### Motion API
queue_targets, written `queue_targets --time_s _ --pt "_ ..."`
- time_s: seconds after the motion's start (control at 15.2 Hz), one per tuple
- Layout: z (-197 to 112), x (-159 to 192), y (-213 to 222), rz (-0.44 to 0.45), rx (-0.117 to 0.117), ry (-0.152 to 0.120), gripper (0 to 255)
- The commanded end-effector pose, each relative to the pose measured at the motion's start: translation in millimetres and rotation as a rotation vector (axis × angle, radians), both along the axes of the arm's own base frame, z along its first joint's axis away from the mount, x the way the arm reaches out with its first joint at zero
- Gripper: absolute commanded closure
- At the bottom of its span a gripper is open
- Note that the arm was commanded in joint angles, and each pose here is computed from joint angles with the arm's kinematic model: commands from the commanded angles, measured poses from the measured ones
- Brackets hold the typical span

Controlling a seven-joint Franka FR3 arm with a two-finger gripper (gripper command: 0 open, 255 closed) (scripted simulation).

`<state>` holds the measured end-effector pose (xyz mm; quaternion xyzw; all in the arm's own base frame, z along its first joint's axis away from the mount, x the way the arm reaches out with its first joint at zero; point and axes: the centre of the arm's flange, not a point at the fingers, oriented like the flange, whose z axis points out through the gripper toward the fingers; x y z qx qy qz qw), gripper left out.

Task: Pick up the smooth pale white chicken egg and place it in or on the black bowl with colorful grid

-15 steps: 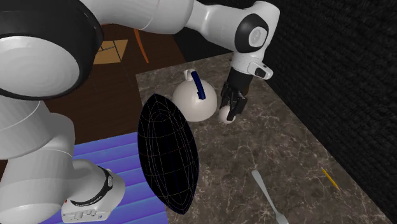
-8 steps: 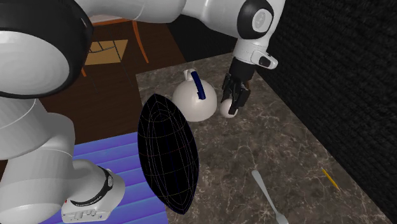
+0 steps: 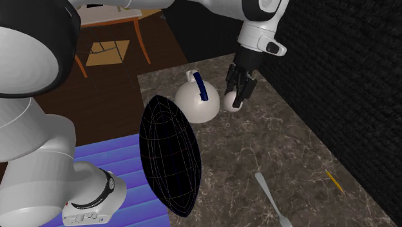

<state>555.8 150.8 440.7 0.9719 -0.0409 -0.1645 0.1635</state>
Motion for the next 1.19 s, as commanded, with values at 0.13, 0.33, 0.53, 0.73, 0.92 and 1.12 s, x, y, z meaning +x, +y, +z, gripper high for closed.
queue_targets --time_s 0.13,0.33,0.53,0.73,0.92,1.12 --pt "21 1 -1 0.000 0.000 0.000 255" --pt "37 1 -1 0.000 0.000 0.000 255" --pt "50 1 -1 0.000 0.000 0.000 255" --pt "52 -38 -10 0.000 0.000 0.000 255" --pt "54 -76 -19 0.000 0.000 0.000 255" --pt "56 -115 -29 0.000 0.000 0.000 255"
